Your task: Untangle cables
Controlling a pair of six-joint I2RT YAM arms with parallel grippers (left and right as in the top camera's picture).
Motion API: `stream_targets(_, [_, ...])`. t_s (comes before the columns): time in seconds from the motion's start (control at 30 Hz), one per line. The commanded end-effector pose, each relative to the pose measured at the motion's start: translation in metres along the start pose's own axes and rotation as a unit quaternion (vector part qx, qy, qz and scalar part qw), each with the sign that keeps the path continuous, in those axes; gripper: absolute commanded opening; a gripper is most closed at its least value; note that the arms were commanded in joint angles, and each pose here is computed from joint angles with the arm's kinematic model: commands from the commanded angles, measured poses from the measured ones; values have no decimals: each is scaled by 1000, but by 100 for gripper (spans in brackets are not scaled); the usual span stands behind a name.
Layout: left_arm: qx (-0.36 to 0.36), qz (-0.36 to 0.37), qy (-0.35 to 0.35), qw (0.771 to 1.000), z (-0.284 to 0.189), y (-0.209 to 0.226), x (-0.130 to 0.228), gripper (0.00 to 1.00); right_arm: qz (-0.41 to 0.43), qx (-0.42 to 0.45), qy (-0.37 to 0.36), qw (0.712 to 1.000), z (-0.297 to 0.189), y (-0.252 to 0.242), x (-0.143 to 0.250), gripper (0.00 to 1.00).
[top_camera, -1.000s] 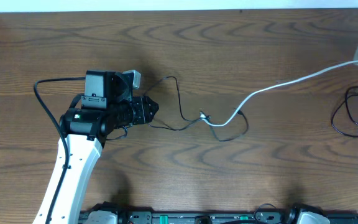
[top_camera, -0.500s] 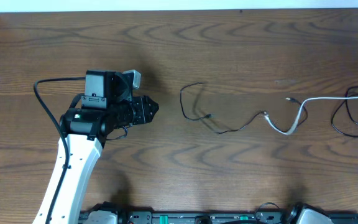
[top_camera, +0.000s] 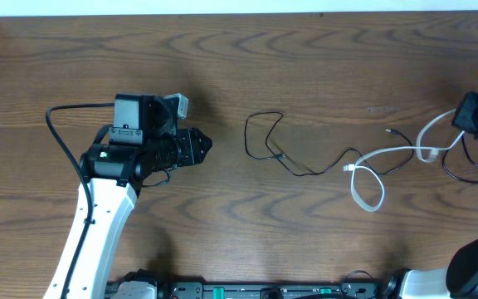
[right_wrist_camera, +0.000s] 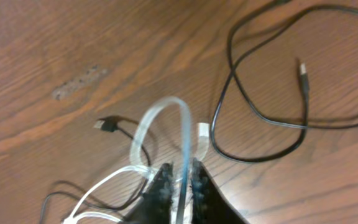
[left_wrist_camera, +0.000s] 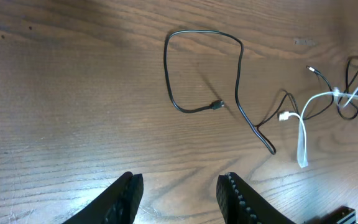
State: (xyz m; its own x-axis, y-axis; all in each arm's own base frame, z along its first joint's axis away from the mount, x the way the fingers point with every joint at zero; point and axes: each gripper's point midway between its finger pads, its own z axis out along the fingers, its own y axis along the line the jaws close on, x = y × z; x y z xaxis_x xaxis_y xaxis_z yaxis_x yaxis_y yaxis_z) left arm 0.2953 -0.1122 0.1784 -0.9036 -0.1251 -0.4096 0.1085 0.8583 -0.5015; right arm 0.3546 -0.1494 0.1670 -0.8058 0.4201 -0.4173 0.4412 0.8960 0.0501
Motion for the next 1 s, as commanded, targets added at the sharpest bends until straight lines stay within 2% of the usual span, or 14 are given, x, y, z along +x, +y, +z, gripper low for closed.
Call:
stream_targets(0.0, [-5, 3, -1, 1000, 0, 2, -2, 44, 5, 8, -11, 1000, -2, -3, -5, 17])
stream_targets(0.03, [-5, 3, -1, 1000, 0, 2, -2, 44, 11, -6, -9, 1000, -3, 2, -4, 18])
stream_targets(0.07, [-5, 3, -1, 1000, 0, 2, -2, 44, 13, -54, 3, 998, -4, 19, 1, 22])
stream_targets(0.2, [-5, 3, -1, 1000, 0, 2, -2, 44, 22, -116, 43, 992, -8, 40, 19, 33])
stream_targets(0.33, [-5, 3, -1, 1000, 0, 2, -2, 44, 20, -151, 88, 984, -12, 58, 41, 37])
stream_targets(0.6, [-5, 3, -1, 1000, 0, 2, -2, 44, -21, -123, 185, 975, -8, 76, 99, 38])
stream_targets(0.77, [-5, 3, -1, 1000, 0, 2, -2, 44, -35, -47, 203, 977, 16, 66, 125, 41])
stream_targets(0.97, [-6, 3, -1, 1000, 0, 2, -2, 44, -32, -51, 209, 976, 44, 75, 152, 42])
